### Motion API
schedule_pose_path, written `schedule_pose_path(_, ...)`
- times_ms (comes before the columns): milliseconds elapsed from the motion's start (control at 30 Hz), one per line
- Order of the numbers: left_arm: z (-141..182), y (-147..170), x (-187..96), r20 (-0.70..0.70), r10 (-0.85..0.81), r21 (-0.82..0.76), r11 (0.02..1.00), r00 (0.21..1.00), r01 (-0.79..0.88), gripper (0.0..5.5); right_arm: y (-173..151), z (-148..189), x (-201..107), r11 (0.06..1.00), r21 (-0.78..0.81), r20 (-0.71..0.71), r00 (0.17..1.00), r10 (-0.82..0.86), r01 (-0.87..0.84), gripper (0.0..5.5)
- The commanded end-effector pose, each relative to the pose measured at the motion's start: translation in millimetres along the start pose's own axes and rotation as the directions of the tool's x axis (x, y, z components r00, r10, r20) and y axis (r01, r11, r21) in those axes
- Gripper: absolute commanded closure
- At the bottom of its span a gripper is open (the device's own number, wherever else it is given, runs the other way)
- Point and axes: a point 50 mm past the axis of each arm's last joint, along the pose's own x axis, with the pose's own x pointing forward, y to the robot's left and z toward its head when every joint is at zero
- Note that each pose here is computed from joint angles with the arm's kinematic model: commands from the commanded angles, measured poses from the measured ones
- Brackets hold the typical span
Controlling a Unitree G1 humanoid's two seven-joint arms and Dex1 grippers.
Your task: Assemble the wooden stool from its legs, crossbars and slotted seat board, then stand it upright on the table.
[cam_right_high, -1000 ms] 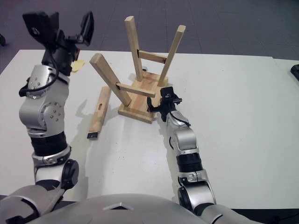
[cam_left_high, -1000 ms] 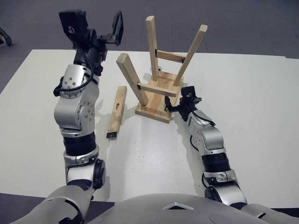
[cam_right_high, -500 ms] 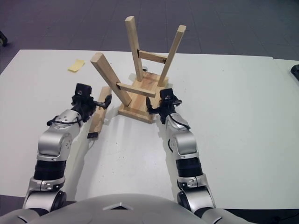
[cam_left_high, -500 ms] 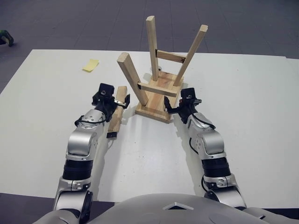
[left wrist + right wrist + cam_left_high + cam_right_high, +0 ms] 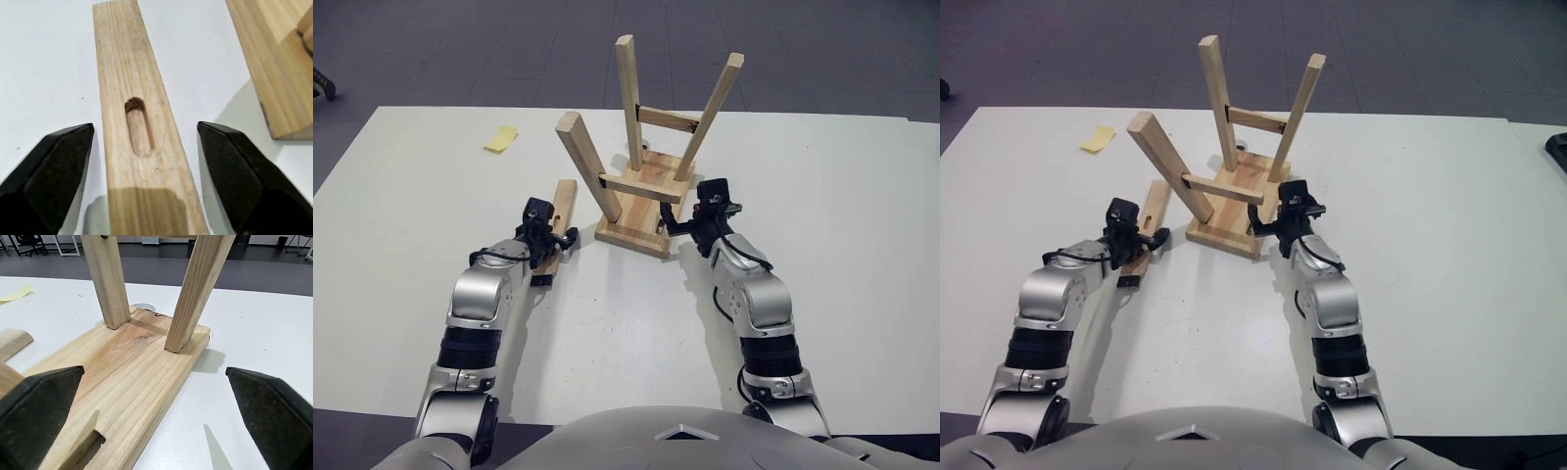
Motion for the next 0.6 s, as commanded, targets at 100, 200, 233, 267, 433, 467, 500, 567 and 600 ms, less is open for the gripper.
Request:
schedule_pose_path(100, -88.0, 21.1, -18.0, -0.415, 0.031, -0.089, 0.993, 0.909, -0.075, 2.69, -9.0, 30.6, -2.7, 1.0, 0.017, 0.115, 0.993, -0.021, 0.02, 0.1)
schedule_pose_path(200, -87.7, 30.4, -19.9, -0.391, 0.07, -0.095, 0.989, 0.918, -0.116, 3.13, -13.9, 41.3, -2.8, 0.998, 0.034, 0.163, 0.985, -0.053, 0.048, 0.1)
schedule_pose_path(233, -87.2, 33.0, -20.1, -0.381, 0.09, -0.093, 0.987, 0.92, -0.134, 3.25, -15.5, 43.2, -2.4, 0.998, 0.041, 0.171, 0.983, -0.063, 0.057, 0.1)
schedule_pose_path(267, -86.2, 34.7, -19.8, -0.367, 0.102, -0.093, 0.985, 0.925, -0.145, 3.41, -16.9, 44.4, -2.1, 0.997, 0.046, 0.176, 0.982, -0.071, 0.063, 0.1)
schedule_pose_path(433, -64.7, 32.6, -14.6, -0.18, 0.125, -0.164, 0.974, 0.976, -0.155, 3.45, -23.8, 47.2, 0.5, 0.996, 0.05, 0.181, 0.98, -0.084, 0.076, 0.1)
schedule_pose_path(467, -59.0, 32.9, -13.8, -0.127, 0.143, -0.172, 0.971, 0.981, -0.164, 3.45, -26.2, 48.3, 0.3, 0.995, 0.053, 0.184, 0.979, -0.089, 0.081, 0.1)
schedule_pose_path(500, -53.3, 33.3, -13.2, -0.076, 0.159, -0.181, 0.969, 0.984, -0.17, 3.45, -28.6, 49.2, -0.1, 0.994, 0.06, 0.187, 0.977, -0.099, 0.089, 0.1)
schedule_pose_path(567, -39.1, 36.7, -13.8, 0.058, 0.216, -0.222, 0.955, 0.975, -0.198, 3.45, -34.0, 51.0, 0.0, 0.992, 0.075, 0.192, 0.974, -0.116, 0.103, 0.1)
schedule_pose_path(600, -30.3, 38.8, -15.3, 0.136, 0.246, -0.258, 0.944, 0.96, -0.206, 3.45, -36.5, 52.4, 0.3, 0.991, 0.078, 0.196, 0.973, -0.123, 0.11, 0.1)
